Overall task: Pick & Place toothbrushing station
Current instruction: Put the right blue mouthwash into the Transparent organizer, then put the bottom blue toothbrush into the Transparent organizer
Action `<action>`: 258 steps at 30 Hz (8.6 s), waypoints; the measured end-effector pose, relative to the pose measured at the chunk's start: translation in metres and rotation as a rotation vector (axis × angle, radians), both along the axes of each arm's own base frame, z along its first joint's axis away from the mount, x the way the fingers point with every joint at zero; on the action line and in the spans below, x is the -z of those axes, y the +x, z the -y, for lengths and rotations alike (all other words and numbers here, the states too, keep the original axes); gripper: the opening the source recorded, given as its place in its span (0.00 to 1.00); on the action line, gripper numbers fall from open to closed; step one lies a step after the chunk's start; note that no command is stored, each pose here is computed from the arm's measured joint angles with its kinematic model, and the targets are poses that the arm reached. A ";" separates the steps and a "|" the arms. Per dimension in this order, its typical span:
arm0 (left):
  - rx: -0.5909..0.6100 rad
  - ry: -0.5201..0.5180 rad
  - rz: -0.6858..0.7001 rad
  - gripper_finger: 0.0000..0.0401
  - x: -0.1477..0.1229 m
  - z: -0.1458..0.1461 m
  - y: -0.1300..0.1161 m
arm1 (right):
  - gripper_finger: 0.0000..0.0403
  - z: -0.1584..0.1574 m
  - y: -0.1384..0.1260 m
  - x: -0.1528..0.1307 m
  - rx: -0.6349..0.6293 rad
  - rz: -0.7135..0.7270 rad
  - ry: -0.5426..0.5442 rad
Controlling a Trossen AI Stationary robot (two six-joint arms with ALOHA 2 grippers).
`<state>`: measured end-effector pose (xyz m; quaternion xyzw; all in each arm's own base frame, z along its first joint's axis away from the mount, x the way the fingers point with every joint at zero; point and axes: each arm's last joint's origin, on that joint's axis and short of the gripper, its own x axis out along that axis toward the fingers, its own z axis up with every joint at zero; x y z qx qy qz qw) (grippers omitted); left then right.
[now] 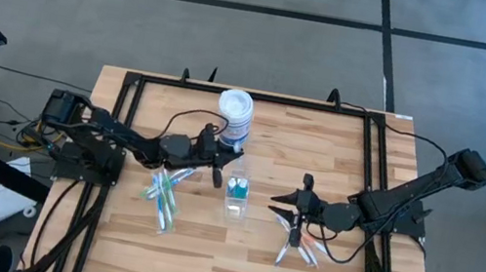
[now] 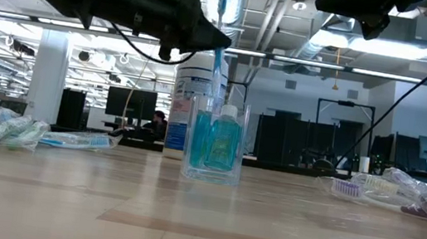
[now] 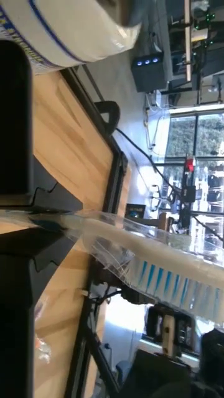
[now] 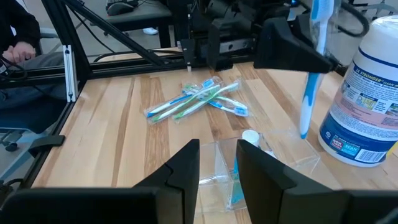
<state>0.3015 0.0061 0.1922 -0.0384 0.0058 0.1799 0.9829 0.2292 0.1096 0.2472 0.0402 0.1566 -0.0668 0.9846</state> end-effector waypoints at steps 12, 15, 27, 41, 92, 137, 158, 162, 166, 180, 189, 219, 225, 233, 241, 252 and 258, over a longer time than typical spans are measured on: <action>0.006 -0.003 -0.008 0.05 0.002 0.001 0.001 | 0.24 0.000 0.000 0.000 0.000 0.000 0.000; 0.009 -0.006 -0.008 0.05 0.002 0.002 0.001 | 0.24 0.000 0.000 0.000 0.000 -0.001 0.000; 0.009 -0.048 -0.057 0.05 0.020 0.002 0.005 | 0.24 0.000 0.000 0.001 0.000 -0.007 -0.004; 0.017 -0.084 -0.071 0.12 0.029 0.003 0.008 | 0.24 -0.002 0.003 0.008 0.001 -0.038 -0.020; 0.046 -0.076 -0.017 0.31 0.011 0.006 0.003 | 0.24 -0.001 0.003 0.007 0.001 -0.036 -0.020; 0.207 -0.245 -0.230 0.30 -0.055 0.063 -0.087 | 0.24 -0.001 0.003 0.007 0.000 -0.035 -0.020; 0.131 -0.635 -0.500 0.22 -0.026 0.080 -0.114 | 0.24 -0.001 0.003 0.007 0.000 -0.036 -0.020; 0.126 -0.696 -0.556 0.20 -0.022 0.082 -0.118 | 0.24 -0.001 0.003 0.007 0.000 -0.036 -0.020; 0.104 -0.745 -0.560 0.20 -0.021 0.082 -0.119 | 0.24 -0.001 0.003 0.007 0.000 -0.036 -0.020; -0.099 -0.919 -0.670 0.20 -0.009 0.080 -0.134 | 0.24 -0.001 0.001 0.010 -0.002 -0.067 -0.043; -0.247 -0.954 -0.763 0.20 0.000 0.075 -0.144 | 0.24 0.000 0.002 0.010 -0.001 -0.068 -0.048; -0.371 -1.009 -0.828 0.20 0.032 0.068 -0.161 | 0.24 0.000 0.002 0.010 -0.001 -0.067 -0.045; -0.368 -1.011 -0.823 0.20 0.032 0.068 -0.160 | 0.24 0.000 0.002 0.010 -0.001 -0.067 -0.045; -0.362 -1.026 -0.832 0.29 0.032 0.069 -0.160 | 0.24 0.000 0.002 0.010 -0.001 -0.067 -0.045; -0.366 -1.021 -0.810 0.45 0.031 0.069 -0.159 | 0.24 0.000 0.002 0.010 -0.001 -0.067 -0.045; -0.407 -1.047 -0.790 0.44 0.044 0.066 -0.164 | 0.24 0.000 0.002 0.010 -0.001 -0.067 -0.045; -0.390 -1.053 -0.750 0.45 0.049 0.066 -0.163 | 0.24 0.000 0.002 0.010 -0.001 -0.067 -0.045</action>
